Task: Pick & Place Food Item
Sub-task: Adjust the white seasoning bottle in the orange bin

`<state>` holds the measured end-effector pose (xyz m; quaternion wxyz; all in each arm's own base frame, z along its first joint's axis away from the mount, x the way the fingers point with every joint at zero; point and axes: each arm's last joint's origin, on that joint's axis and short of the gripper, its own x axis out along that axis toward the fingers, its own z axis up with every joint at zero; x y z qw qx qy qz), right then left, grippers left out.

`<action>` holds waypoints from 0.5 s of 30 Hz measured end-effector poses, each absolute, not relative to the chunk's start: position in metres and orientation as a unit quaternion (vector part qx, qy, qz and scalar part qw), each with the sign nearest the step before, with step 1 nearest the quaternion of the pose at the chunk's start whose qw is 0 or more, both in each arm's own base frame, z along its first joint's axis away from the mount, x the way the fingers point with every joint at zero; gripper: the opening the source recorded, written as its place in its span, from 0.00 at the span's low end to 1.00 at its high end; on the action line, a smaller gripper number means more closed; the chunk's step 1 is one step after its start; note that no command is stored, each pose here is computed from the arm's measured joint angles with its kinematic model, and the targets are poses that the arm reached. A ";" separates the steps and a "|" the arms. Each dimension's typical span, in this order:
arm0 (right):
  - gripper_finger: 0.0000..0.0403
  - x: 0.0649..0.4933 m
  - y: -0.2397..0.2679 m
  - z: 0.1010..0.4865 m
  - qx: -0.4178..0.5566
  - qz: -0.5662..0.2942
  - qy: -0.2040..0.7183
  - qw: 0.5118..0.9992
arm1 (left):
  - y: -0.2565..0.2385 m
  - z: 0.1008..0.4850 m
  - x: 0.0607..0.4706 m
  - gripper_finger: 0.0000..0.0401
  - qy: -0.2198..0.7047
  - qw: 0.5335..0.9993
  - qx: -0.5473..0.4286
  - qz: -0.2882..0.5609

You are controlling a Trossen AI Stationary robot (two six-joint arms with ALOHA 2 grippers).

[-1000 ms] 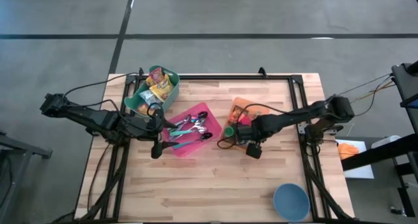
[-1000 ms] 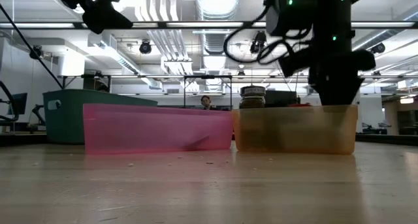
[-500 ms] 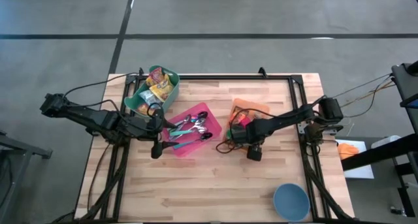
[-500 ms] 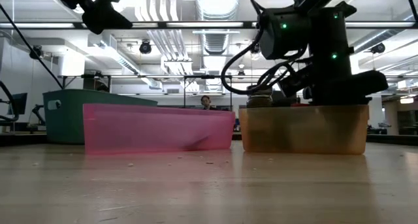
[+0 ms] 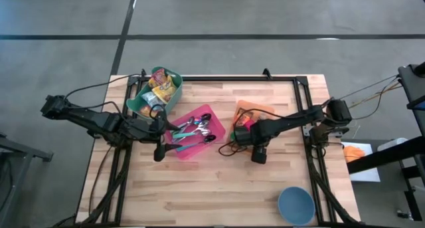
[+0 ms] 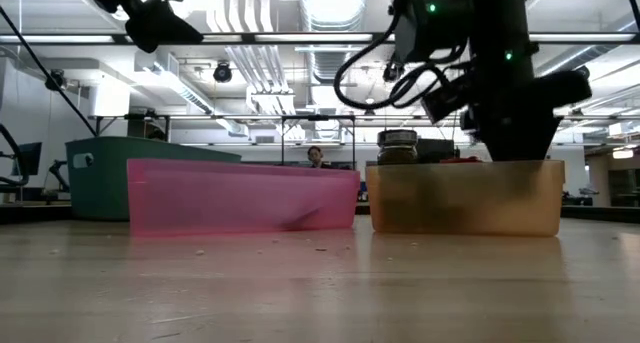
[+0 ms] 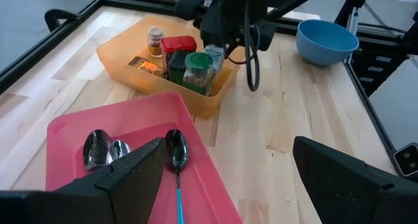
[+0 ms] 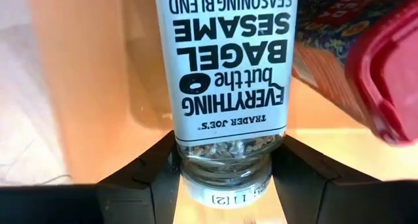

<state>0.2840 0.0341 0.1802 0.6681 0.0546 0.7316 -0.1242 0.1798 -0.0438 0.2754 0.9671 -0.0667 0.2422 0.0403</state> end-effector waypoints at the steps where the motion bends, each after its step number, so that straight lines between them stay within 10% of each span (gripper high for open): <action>1: 0.47 0.284 0.036 0.183 0.052 -0.123 0.734 0.666 | -0.044 0.276 0.180 0.85 0.240 0.968 -0.069 0.040; 15: 0.47 0.286 0.064 0.240 -0.025 -0.120 0.746 0.655 | -0.046 0.291 0.187 0.85 0.159 0.973 -0.165 0.026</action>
